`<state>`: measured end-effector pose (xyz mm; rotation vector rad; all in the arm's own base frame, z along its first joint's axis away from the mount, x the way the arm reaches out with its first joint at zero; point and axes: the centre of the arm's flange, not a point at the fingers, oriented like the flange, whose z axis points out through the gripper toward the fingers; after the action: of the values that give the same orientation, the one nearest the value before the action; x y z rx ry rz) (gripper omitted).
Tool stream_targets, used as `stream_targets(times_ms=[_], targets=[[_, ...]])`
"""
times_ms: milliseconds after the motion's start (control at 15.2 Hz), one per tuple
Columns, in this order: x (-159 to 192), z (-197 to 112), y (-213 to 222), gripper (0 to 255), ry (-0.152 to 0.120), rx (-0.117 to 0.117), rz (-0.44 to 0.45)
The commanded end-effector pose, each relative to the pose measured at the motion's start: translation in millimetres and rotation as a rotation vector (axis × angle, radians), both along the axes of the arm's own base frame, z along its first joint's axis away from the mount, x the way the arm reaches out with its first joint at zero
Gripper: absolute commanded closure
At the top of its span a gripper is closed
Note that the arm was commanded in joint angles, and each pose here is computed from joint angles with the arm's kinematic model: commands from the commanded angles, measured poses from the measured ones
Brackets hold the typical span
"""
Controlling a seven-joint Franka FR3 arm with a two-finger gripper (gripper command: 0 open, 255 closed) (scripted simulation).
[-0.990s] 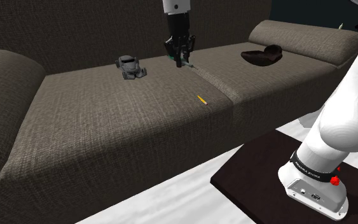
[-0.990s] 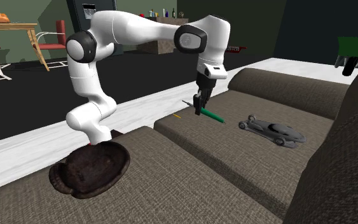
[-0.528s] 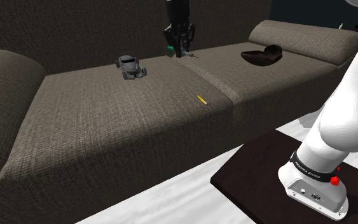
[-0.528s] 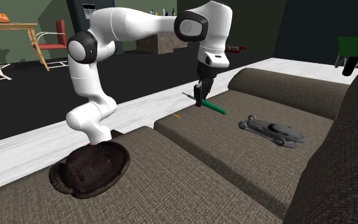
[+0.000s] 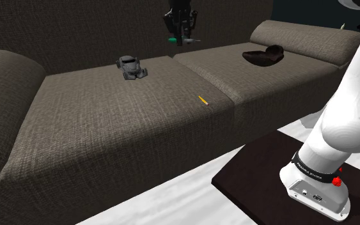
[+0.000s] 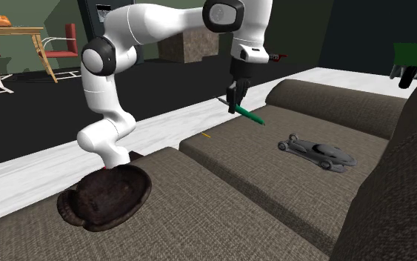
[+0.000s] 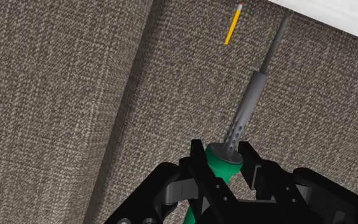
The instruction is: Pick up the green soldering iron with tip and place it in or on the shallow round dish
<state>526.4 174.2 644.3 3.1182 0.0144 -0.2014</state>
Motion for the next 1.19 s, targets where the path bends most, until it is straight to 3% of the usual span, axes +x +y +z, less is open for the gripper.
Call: stream_targets(times_ms=[0, 264, 1122], targets=[[0, 11, -1, 255, 0.0, 0.0, 0.0], [0, 28, -1, 255, 0.0, 0.0, 0.0], [-59, 29, -162, 255, 0.0, 0.0, 0.0]])
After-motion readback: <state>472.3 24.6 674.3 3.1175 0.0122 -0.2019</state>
